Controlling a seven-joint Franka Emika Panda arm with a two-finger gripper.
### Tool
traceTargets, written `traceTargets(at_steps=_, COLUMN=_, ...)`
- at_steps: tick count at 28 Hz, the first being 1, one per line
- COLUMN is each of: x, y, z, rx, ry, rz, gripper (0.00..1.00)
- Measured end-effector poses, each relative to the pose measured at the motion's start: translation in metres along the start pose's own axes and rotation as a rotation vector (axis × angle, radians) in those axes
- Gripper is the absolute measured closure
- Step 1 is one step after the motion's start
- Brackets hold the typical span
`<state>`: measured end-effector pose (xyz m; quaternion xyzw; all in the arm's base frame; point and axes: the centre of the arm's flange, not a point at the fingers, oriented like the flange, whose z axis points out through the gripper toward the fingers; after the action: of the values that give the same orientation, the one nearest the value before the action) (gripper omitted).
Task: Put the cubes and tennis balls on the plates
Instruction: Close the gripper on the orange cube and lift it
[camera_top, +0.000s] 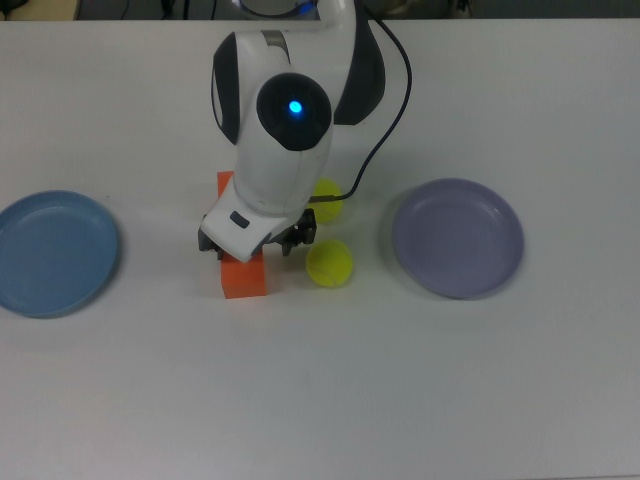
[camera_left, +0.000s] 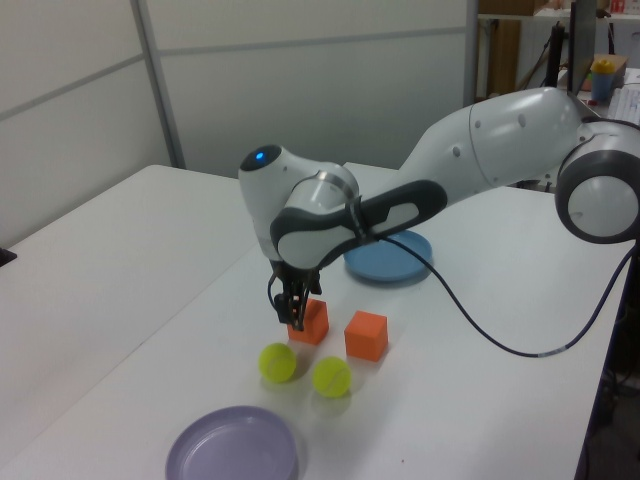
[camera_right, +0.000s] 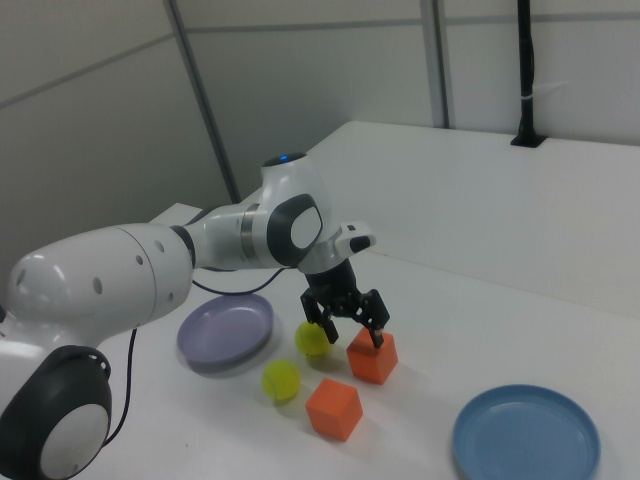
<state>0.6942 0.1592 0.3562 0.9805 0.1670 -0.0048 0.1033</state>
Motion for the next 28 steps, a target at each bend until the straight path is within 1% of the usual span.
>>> traceTargets(at_steps=7, x=0.003, y=-0.008, z=0.016, rx=-0.052, ry=-0.015, rz=-0.004, gripper=0.0)
traceTargets(at_steps=11, x=0.003, y=-0.007, z=0.023, rx=-0.08, ry=-0.021, rz=-0.014, gripper=0.04)
traceTargets(at_steps=13, x=0.003, y=-0.006, z=0.026, rx=-0.083, ry=-0.026, rz=-0.015, gripper=0.05)
traceTargets(at_steps=15, x=0.003, y=-0.006, z=0.03, rx=-0.085, ry=-0.031, rz=-0.016, gripper=0.11)
traceTargets(at_steps=16, x=0.003, y=-0.005, z=0.032, rx=-0.086, ry=-0.033, rz=-0.016, gripper=0.17)
traceTargets(at_steps=21, x=0.004, y=-0.006, z=0.03, rx=-0.085, ry=-0.028, rz=-0.017, gripper=0.32)
traceTargets(at_steps=22, x=0.004, y=-0.007, z=0.03, rx=-0.085, ry=-0.028, rz=-0.017, gripper=0.39)
traceTargets(at_steps=23, x=0.004, y=-0.007, z=0.03, rx=-0.085, ry=-0.028, rz=-0.017, gripper=0.41)
traceTargets(at_steps=28, x=0.005, y=-0.007, z=0.03, rx=-0.085, ry=-0.027, rz=-0.017, gripper=0.57)
